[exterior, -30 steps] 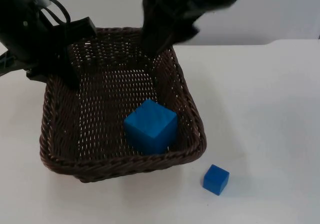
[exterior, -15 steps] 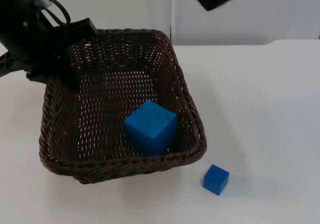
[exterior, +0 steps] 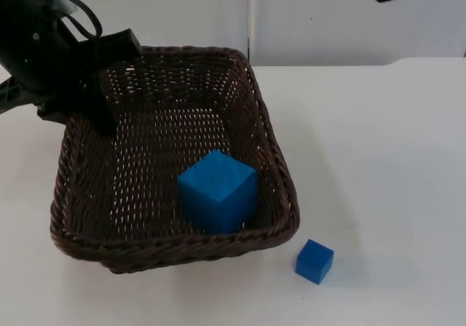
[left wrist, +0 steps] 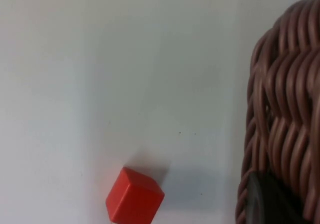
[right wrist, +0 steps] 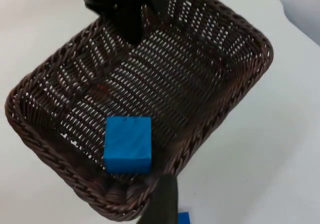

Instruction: Pick up the basket with the left hand and place the largest block into the basket with the right hand.

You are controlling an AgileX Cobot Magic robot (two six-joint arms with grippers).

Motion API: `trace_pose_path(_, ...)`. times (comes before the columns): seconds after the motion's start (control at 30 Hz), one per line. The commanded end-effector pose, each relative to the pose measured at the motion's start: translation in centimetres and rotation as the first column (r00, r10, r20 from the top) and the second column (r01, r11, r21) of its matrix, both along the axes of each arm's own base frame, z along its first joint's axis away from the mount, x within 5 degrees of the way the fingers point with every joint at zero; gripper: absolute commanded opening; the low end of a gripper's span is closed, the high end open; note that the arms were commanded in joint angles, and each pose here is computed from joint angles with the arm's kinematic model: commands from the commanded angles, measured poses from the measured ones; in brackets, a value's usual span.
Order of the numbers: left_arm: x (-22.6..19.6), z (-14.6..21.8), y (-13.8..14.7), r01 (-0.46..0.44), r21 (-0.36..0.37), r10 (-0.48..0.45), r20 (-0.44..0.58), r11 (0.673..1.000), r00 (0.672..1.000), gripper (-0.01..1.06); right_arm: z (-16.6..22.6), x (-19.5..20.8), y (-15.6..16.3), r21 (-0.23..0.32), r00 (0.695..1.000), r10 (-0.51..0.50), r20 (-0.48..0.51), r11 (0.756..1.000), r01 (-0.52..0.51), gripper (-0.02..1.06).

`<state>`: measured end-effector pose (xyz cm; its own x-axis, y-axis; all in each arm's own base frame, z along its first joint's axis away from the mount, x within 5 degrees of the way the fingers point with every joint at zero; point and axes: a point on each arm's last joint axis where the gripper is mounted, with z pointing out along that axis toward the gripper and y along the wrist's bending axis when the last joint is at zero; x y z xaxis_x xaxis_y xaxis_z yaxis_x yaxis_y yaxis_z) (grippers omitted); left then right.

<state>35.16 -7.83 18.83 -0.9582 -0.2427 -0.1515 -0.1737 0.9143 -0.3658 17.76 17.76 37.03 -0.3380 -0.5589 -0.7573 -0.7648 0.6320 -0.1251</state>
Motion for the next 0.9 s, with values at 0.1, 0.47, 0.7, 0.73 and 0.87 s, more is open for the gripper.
trace_pose_path(0.1, 0.6, 1.1, -0.9, 0.056, -0.076, -0.050, 0.081, 0.996, 0.995, 0.00, 0.1, -0.6, -0.6, 0.031, 1.000, -0.018, 0.001, 0.999, 0.018, 0.76)
trace_pose_path(0.47, 4.6, -0.6, -2.9, 0.138, -0.109, -0.132, 0.064, 0.984, 0.989, 0.00, -0.9, -0.9, -0.9, 0.036, 0.999, -0.035, -0.028, 0.999, 0.036, 0.76)
trace_pose_path(0.7, 7.9, -2.7, -4.7, 0.167, -0.108, -0.158, 0.081, 0.980, 0.984, 0.00, 0.0, -2.2, -2.2, 0.089, 0.999, -0.046, 0.002, 0.995, 0.045, 0.76)
trace_pose_path(0.73, 8.3, -3.0, -5.0, 0.170, -0.109, -0.162, 0.084, 0.979, 0.983, 0.00, 0.3, -2.5, -2.5, 0.100, 0.999, -0.046, 0.011, 0.994, 0.044, 0.76)
trace_pose_path(0.87, 9.6, -4.2, -5.6, 0.174, -0.112, -0.165, 0.090, 0.978, 0.982, 0.00, 1.1, -3.1, -3.2, 0.127, 0.998, -0.047, 0.038, 0.991, 0.041, 0.76)
